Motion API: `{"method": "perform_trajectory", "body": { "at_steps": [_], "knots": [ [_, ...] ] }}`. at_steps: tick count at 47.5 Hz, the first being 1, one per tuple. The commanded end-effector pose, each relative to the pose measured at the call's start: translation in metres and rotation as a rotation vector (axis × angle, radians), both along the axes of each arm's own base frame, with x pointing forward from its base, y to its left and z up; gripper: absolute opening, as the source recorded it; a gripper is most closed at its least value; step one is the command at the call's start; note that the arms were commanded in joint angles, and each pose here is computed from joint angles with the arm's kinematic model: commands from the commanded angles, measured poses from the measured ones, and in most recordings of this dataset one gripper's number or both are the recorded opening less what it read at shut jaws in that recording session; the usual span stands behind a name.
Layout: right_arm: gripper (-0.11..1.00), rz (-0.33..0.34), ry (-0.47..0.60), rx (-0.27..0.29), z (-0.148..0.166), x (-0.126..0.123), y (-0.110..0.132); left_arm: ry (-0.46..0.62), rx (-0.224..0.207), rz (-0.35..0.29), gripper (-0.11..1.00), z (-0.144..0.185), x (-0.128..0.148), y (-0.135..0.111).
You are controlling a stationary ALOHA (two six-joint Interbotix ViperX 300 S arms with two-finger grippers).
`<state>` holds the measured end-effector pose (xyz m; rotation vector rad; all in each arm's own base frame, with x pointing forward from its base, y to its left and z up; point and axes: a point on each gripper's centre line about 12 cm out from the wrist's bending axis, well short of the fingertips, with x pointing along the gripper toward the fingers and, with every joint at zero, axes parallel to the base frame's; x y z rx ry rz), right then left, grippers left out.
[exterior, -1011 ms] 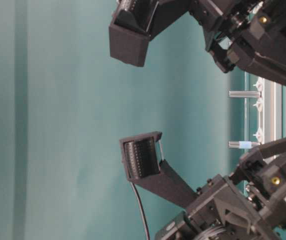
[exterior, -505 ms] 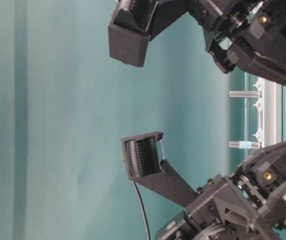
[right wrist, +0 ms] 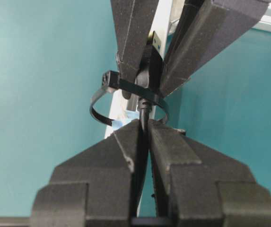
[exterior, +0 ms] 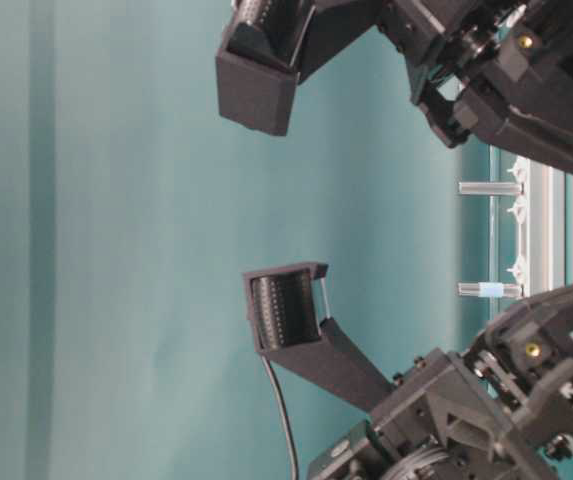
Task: Insert the wire through the string loop located in the center.
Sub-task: 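Open the right gripper and pull the cable through with the left gripper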
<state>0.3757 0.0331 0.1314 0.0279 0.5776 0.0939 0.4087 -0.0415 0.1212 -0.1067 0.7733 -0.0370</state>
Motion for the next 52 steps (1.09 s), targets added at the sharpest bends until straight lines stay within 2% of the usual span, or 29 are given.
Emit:
{"method": "perform_trajectory", "body": {
  "at_steps": [1,21,38,41,46,52],
  "knots": [
    [0.07,-0.002,-0.036,-0.001,0.0137,0.0047,-0.0014,-0.061,-0.010,0.009,0.18,0.0224,0.0054,0.0014],
    [0.07,-0.010,0.028,-0.010,0.0107,-0.0002,-0.0028,-0.062,-0.009,0.008,0.18,0.0231,0.0054,0.0014],
    [0.08,-0.009,0.033,-0.010,0.0090,-0.0019,-0.0029,-0.061,-0.012,0.010,0.18,0.0229,0.0052,0.0014],
    [0.16,-0.009,0.031,-0.010,0.0088,-0.0021,-0.0028,-0.057,-0.011,0.010,0.18,0.0227,0.0050,0.0014],
    [0.45,-0.007,0.028,-0.010,0.0114,-0.0014,-0.0017,-0.053,-0.011,0.009,0.18,0.0228,0.0045,0.0014],
    [0.46,-0.007,0.020,-0.010,0.0157,-0.0045,-0.0020,-0.045,-0.011,0.009,0.18,0.0229,0.0041,0.0014]
  ]
}}
